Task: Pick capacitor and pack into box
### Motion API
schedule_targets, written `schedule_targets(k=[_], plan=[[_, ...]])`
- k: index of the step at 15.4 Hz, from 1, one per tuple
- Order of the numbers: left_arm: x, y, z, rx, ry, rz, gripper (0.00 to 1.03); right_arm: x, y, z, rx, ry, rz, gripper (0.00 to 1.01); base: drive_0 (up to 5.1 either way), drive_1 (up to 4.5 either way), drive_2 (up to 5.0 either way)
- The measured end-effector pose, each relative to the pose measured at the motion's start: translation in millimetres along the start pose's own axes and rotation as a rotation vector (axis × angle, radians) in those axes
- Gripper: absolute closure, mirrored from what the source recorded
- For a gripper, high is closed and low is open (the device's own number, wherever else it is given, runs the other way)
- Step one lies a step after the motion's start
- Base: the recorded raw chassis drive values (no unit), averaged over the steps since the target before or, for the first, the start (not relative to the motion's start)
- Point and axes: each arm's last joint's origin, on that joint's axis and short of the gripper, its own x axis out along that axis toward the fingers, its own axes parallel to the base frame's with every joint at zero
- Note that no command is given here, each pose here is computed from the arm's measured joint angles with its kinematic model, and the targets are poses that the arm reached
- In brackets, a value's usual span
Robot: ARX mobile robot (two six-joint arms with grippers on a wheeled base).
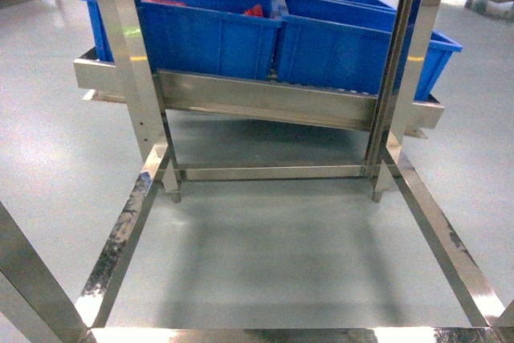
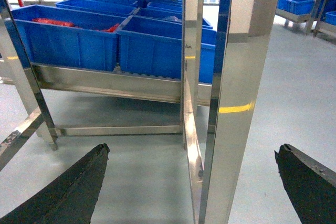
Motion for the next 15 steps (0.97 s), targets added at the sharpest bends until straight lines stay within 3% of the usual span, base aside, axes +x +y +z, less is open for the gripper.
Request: schedule_targets(k=[15], plan=[[0.0,0.0,0.0,0.000,0.000,0.000,0.05,0.0,0.0,0.0,0.000,0.000,0.000,0.03,0.0,0.00,0.0]])
